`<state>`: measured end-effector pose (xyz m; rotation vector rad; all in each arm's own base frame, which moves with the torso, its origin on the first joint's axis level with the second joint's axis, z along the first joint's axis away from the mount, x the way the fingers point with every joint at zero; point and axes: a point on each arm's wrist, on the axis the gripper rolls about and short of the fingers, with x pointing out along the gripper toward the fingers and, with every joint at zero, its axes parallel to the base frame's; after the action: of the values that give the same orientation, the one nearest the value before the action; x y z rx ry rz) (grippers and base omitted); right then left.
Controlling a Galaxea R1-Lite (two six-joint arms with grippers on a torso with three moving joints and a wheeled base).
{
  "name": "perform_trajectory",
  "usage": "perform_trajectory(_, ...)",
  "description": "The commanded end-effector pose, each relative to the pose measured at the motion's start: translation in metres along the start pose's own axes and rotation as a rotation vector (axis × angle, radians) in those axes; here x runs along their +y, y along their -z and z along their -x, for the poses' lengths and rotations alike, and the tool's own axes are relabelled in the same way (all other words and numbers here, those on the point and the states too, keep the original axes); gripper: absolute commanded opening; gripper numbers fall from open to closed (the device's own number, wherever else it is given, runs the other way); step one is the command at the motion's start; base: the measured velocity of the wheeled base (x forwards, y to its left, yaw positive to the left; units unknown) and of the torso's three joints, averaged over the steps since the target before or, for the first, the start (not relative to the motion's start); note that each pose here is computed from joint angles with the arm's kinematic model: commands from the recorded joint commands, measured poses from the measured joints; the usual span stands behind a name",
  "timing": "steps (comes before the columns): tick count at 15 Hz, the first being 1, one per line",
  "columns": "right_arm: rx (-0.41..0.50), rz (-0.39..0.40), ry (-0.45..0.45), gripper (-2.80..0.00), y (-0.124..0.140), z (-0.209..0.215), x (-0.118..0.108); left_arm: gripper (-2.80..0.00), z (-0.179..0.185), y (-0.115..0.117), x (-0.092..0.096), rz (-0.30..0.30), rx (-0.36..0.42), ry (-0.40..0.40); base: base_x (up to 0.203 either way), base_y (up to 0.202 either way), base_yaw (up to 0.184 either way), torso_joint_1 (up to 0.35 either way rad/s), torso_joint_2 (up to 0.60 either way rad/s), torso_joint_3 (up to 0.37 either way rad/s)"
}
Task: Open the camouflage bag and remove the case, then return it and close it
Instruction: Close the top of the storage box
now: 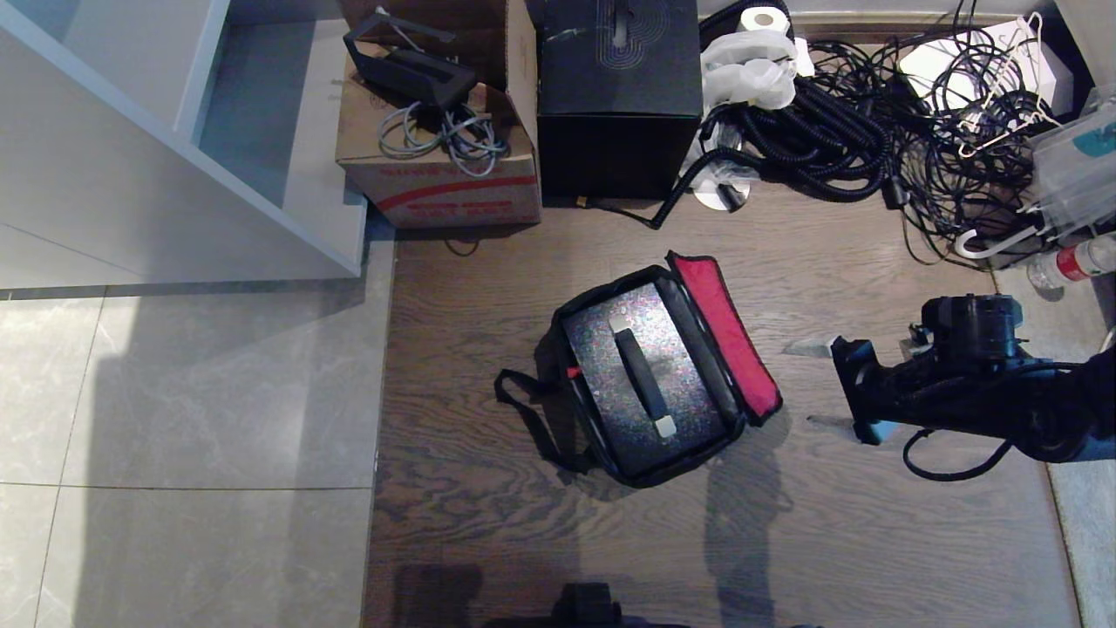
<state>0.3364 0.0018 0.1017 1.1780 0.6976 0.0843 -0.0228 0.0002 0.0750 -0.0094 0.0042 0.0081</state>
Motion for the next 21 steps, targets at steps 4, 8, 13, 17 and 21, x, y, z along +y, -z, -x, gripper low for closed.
perform_trajectory(4,0.01,0.041,-0.106,0.0,0.0075,0.0257,0.0153,-2.8,0.0,0.0,0.0,0.0,0.0,0.0,0.0,0.0,0.0,0.0,0.0,0.0)
perform_trajectory(8,0.01,0.033,-0.104,0.0,0.0078,0.0268,0.0146,-2.8,0.0001,-0.0004,0.0,0.0,-0.001,0.0,0.0,0.0,0.0,0.0,0.0,0.0)
perform_trajectory(13,0.015,0.028,-0.101,0.0,0.008,0.0267,0.0153,-2.8,0.0,0.0,0.0,-0.003,0.0,0.0,0.0,0.0,0.0,0.0,0.0,0.0)
perform_trajectory(17,0.013,0.015,-0.106,0.0,0.0071,0.0269,0.0173,-2.8,0.0,-0.0001,0.0,0.0,-0.001,0.0,0.0,0.0,0.0,0.001,0.01,-0.124)
perform_trajectory(21,0.012,0.017,-0.112,0.0,0.0066,0.0273,0.0187,-2.8,0.0,-0.0001,0.0,0.0,-0.001,0.0,0.0,0.0,0.0,0.002,0.0,-0.194)
